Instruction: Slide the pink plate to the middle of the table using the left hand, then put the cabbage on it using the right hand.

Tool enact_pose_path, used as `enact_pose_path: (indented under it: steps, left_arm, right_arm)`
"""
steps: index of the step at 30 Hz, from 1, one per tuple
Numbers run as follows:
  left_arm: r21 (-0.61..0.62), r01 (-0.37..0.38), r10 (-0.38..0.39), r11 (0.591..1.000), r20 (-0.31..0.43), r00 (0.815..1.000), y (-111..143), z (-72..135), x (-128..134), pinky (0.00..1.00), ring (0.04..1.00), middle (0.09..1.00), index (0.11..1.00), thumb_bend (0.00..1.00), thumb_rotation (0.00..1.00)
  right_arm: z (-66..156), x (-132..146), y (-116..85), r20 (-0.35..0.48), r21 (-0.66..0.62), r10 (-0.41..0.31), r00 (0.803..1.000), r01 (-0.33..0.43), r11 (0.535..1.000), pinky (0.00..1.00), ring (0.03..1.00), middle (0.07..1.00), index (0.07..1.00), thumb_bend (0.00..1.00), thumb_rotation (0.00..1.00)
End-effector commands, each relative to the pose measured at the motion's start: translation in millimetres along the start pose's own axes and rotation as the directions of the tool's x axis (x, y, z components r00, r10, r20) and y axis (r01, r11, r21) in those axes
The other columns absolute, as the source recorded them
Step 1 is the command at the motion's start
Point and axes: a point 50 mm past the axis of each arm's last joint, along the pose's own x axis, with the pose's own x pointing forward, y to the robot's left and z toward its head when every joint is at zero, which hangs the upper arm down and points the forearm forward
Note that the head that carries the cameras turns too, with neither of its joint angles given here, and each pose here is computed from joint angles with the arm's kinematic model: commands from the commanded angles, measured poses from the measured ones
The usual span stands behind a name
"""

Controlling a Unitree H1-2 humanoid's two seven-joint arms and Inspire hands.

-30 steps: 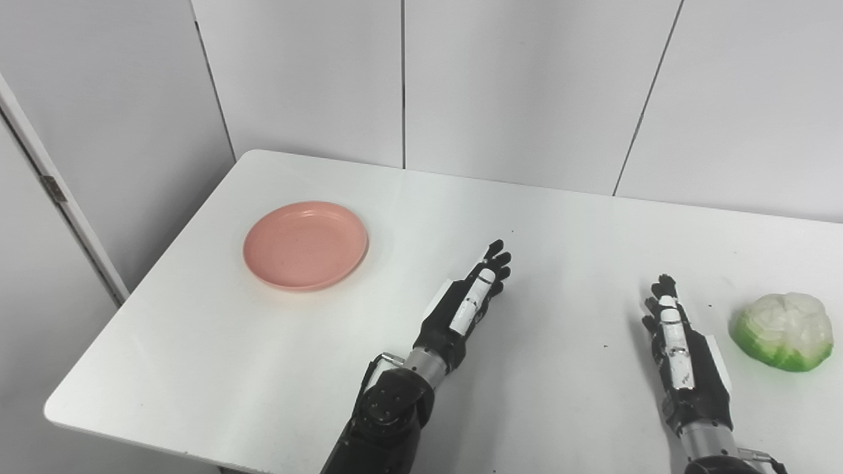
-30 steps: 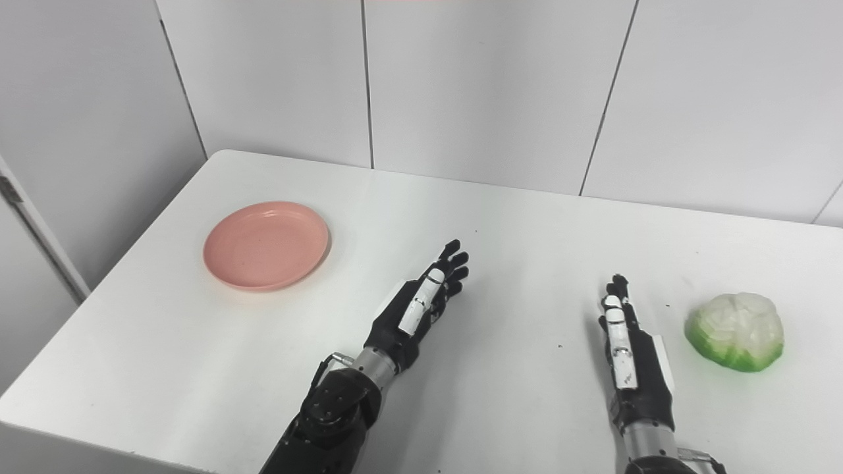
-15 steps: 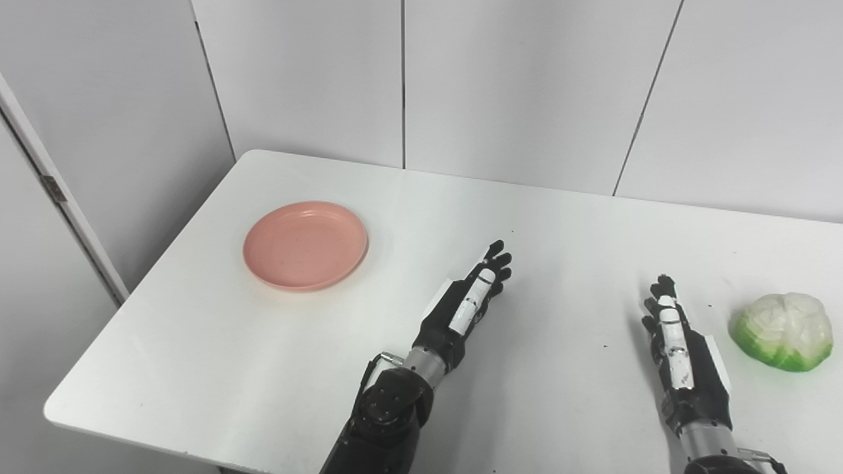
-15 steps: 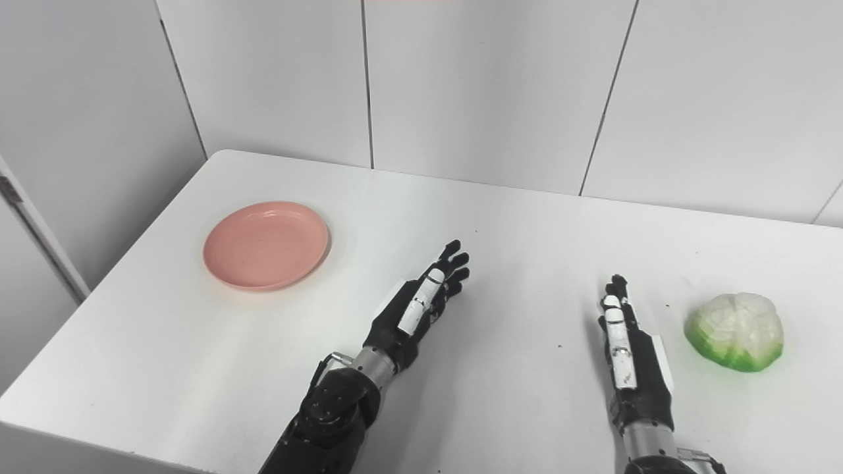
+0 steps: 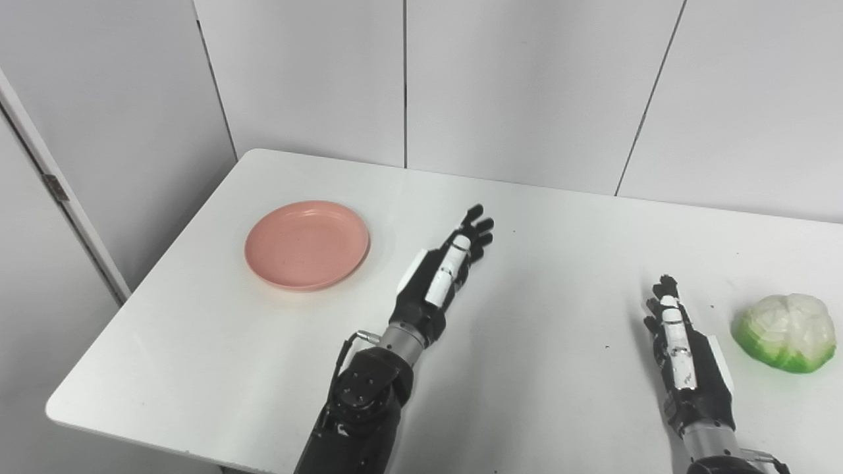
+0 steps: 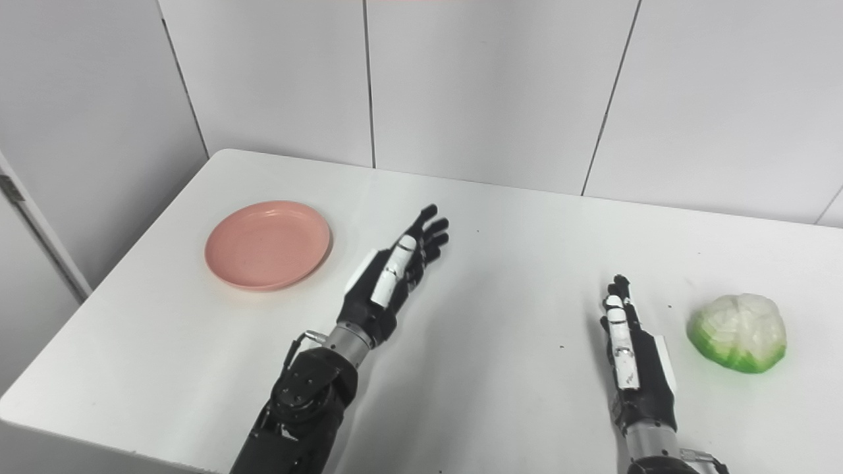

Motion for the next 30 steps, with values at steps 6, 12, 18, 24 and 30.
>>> enact_pose_path:
  steps: [6, 12, 18, 24, 30]
  left_arm:
    - [-0.002, -0.025, 0.025, 1.000, 0.187, 0.982, 9.4, 49.1, 1.8, 0.98, 0.945, 0.946, 0.934, 0.47, 1.00]
    - [-0.013, -0.116, 0.115, 0.993, 0.257, 0.960, 23.0, 70.1, -1.5, 0.94, 0.938, 0.947, 0.936, 0.46, 1.00]
    - [-0.019, -0.198, 0.194, 0.980, 0.312, 0.930, 45.2, 86.8, -5.4, 0.97, 0.948, 0.951, 0.935, 0.46, 1.00]
    - [-0.052, -0.301, 0.299, 0.952, 0.362, 0.883, 75.0, 100.0, -8.1, 0.96, 0.949, 0.953, 0.929, 0.47, 1.00]
    - [-0.056, -0.407, 0.394, 0.912, 0.399, 0.828, 107.9, 110.1, -14.1, 0.94, 0.930, 0.943, 0.931, 0.46, 1.00]
  right_arm:
    - [17.3, 5.5, -5.0, 0.060, -0.017, 0.007, 0.998, -0.006, 1.000, 1.00, 1.000, 1.000, 1.000, 0.12, 1.00]
    - [18.3, 4.4, -8.5, 0.060, -0.031, 0.005, 0.998, -0.003, 1.000, 1.00, 1.000, 1.000, 1.000, 0.14, 1.00]
    - [22.1, 1.3, -11.1, 0.064, -0.035, 0.006, 0.998, -0.004, 0.999, 1.00, 1.000, 1.000, 1.000, 0.14, 1.00]
    - [24.7, 0.1, -13.9, 0.061, -0.032, 0.018, 0.998, -0.016, 0.999, 1.00, 1.000, 1.000, 1.000, 0.15, 1.00]
    - [25.5, 0.4, -15.9, 0.069, -0.039, 0.030, 0.997, -0.028, 0.999, 1.00, 1.000, 1.000, 1.000, 0.13, 1.00]
